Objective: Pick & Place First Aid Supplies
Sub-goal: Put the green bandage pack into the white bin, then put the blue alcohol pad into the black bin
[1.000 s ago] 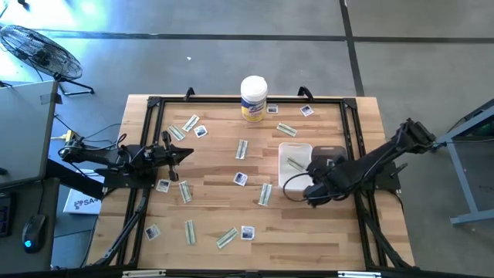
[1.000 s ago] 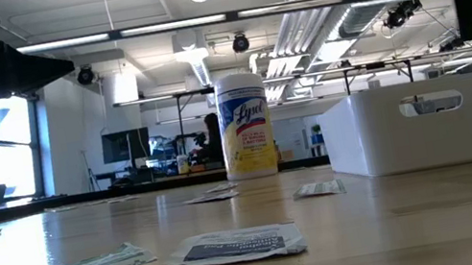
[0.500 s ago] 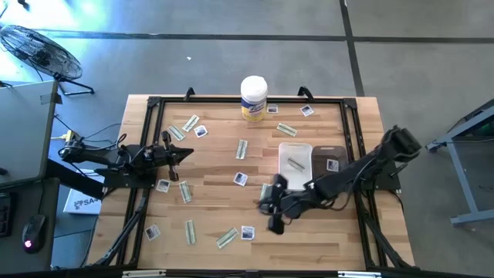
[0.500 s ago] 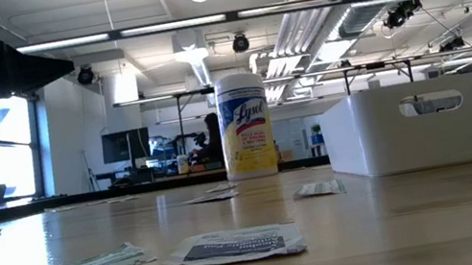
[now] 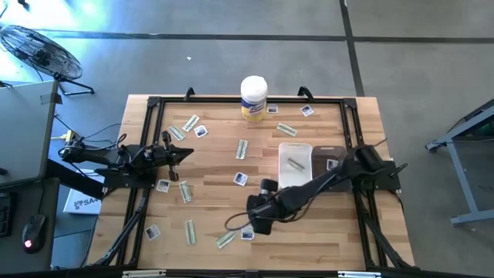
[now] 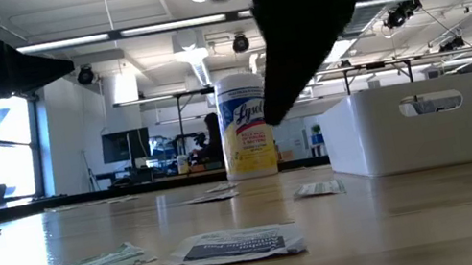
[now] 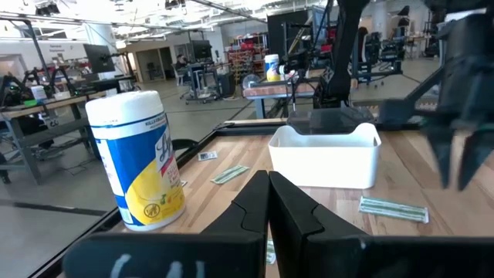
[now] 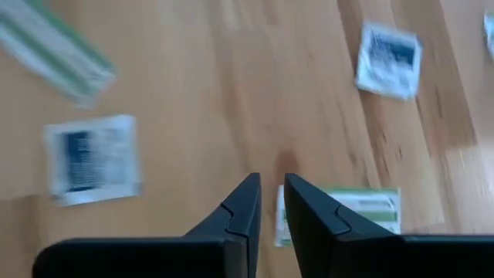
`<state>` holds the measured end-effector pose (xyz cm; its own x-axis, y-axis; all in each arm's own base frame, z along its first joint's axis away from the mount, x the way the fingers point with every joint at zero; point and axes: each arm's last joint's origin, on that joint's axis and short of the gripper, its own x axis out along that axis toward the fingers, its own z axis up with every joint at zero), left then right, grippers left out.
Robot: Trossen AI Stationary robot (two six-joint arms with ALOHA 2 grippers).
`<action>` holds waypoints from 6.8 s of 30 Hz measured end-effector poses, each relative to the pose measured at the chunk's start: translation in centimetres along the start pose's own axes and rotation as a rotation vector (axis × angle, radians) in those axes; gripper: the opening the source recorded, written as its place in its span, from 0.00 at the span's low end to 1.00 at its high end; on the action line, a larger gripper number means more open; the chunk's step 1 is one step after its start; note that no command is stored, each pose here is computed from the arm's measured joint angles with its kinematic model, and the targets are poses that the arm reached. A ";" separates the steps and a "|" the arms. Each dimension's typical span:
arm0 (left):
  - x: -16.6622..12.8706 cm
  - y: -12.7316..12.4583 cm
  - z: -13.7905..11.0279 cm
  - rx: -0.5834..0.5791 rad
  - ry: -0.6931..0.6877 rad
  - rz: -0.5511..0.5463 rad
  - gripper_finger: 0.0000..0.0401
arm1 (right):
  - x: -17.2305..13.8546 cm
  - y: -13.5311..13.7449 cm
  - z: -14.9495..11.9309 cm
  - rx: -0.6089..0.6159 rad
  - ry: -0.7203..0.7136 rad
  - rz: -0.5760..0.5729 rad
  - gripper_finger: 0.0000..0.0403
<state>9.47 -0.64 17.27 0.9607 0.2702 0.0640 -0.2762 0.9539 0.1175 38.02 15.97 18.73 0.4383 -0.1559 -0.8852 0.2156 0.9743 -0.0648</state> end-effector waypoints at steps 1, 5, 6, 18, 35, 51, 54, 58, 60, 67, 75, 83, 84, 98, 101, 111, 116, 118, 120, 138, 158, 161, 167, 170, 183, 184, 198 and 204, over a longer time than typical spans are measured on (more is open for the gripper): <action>0.0 0.0 0.0 0.000 0.000 0.000 0.00 | 0.5 -0.3 0.0 0.015 0.020 -0.007 0.14; 0.0 0.0 0.0 0.000 0.000 0.000 0.00 | 2.0 -1.4 -0.3 0.053 0.071 0.000 0.17; 0.0 0.0 0.0 0.000 0.000 0.000 0.00 | 2.4 -1.6 -0.5 0.052 0.083 -0.005 0.18; 0.0 0.0 0.0 0.000 0.000 0.000 0.00 | 5.0 -2.5 -2.4 0.000 0.083 0.051 0.22; 0.0 0.0 0.0 0.000 0.001 0.000 0.00 | 5.2 -2.6 -2.3 -0.006 0.068 0.086 0.07; 0.0 0.0 0.0 0.000 0.000 0.000 0.00 | 0.9 -2.6 0.6 0.036 -0.104 0.152 0.00; 0.0 0.0 0.0 0.000 0.000 0.000 0.00 | -1.8 -3.4 1.0 0.031 -0.149 0.128 0.00; 0.0 0.0 0.0 0.000 0.000 0.000 0.00 | -6.2 -5.6 0.6 0.060 -0.166 -0.008 0.00; 0.0 0.0 0.0 0.000 0.000 0.000 0.00 | -8.2 -6.9 0.0 0.087 -0.169 -0.097 0.00; 0.0 0.0 0.0 0.000 0.000 0.000 0.00 | -10.9 -9.8 -3.6 0.176 -0.117 -0.249 0.01; 0.0 0.0 0.0 0.000 0.000 0.000 0.00 | -6.1 -10.8 -8.3 0.253 -0.044 -0.224 0.01; 0.0 0.0 0.0 0.000 0.000 0.000 0.00 | -4.9 -11.5 -9.2 0.364 0.092 -0.119 0.16; 0.0 0.0 0.0 0.000 0.000 0.000 0.00 | -5.2 -11.4 -8.9 0.359 0.085 -0.112 0.18; 0.0 0.0 0.0 0.000 0.000 0.000 0.00 | -12.1 -4.8 -1.5 0.190 -0.621 0.191 0.22; 0.0 0.0 0.0 0.000 0.000 0.000 0.00 | -11.3 -2.6 -1.7 0.147 -0.679 0.263 0.22; 0.0 0.0 0.0 0.000 0.000 -0.001 0.00 | -3.3 4.4 -2.6 0.036 -0.602 0.331 0.22; 0.0 0.0 0.0 0.000 0.000 0.000 0.00 | -1.6 6.9 -2.7 -0.015 -0.479 0.304 0.22; 0.0 0.0 0.0 0.000 0.000 -0.001 0.00 | -1.0 7.6 -3.0 -0.044 -0.396 0.276 0.22; 0.0 0.0 0.0 0.000 0.000 -0.001 0.00 | -0.6 8.3 -3.2 -0.071 -0.330 0.268 0.22; 0.0 0.0 0.0 0.000 0.000 0.000 0.00 | 2.8 8.2 -5.0 -0.129 -0.188 0.276 0.22; 0.0 0.0 0.0 0.000 0.000 0.000 0.00 | 4.3 8.5 -4.9 -0.172 -0.236 0.278 0.22; 0.0 0.0 0.0 0.000 0.000 -0.001 0.00 | 4.4 8.3 -4.9 -0.177 -0.227 0.272 0.22; 0.0 0.0 0.0 0.000 0.000 -0.001 0.00 | 4.4 8.3 -4.7 -0.186 -0.255 0.254 0.22; 0.0 0.0 0.0 0.000 0.000 0.000 0.00 | 4.4 8.0 -4.6 -0.197 -0.253 0.237 0.23; 0.0 0.0 0.0 0.000 0.000 -0.001 0.00 | 5.0 6.7 -4.4 -0.241 -0.150 0.245 0.23; 0.0 0.0 0.0 0.000 0.000 -0.001 0.00 | 5.0 6.6 -4.4 -0.247 -0.145 0.238 0.23; 0.0 0.0 0.0 0.000 0.000 0.000 0.00 | 7.1 6.4 -5.3 -0.243 -0.114 0.143 0.23; 0.0 0.0 0.0 0.000 0.000 0.000 0.00 | 7.1 6.3 -5.3 -0.236 -0.120 0.132 0.23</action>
<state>9.47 -0.64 17.27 0.9608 0.2699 0.0639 -0.2758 0.9540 0.1176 37.83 21.92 9.60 0.5521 -0.0299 -0.8333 -0.0524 0.9961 -0.0705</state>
